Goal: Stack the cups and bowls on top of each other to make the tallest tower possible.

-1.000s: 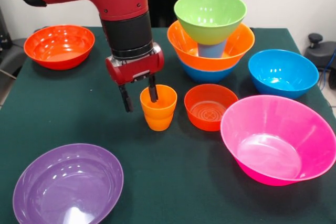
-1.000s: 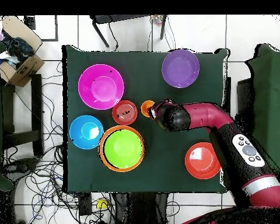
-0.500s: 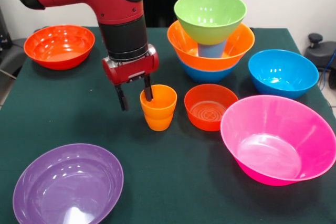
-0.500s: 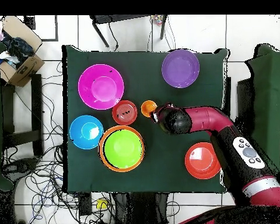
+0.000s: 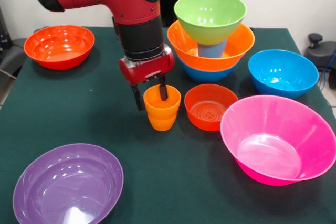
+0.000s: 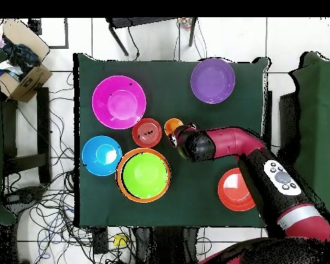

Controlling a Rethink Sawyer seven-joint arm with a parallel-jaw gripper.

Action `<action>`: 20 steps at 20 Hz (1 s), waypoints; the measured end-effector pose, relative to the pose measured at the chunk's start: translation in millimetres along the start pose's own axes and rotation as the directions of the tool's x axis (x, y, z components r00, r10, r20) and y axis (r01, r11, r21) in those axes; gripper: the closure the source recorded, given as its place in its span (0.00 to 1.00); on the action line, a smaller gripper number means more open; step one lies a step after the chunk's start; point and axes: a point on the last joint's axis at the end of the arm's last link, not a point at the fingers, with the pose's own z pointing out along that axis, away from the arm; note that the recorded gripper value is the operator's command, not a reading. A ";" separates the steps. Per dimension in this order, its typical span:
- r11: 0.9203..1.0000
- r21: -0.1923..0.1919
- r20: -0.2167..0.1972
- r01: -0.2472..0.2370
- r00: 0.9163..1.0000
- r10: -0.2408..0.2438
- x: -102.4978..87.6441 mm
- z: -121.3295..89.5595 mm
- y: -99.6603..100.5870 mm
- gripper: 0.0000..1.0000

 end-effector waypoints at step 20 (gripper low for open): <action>1.000 0.013 -0.018 0.026 1.000 -0.025 6.5 9.7 14.3 1.00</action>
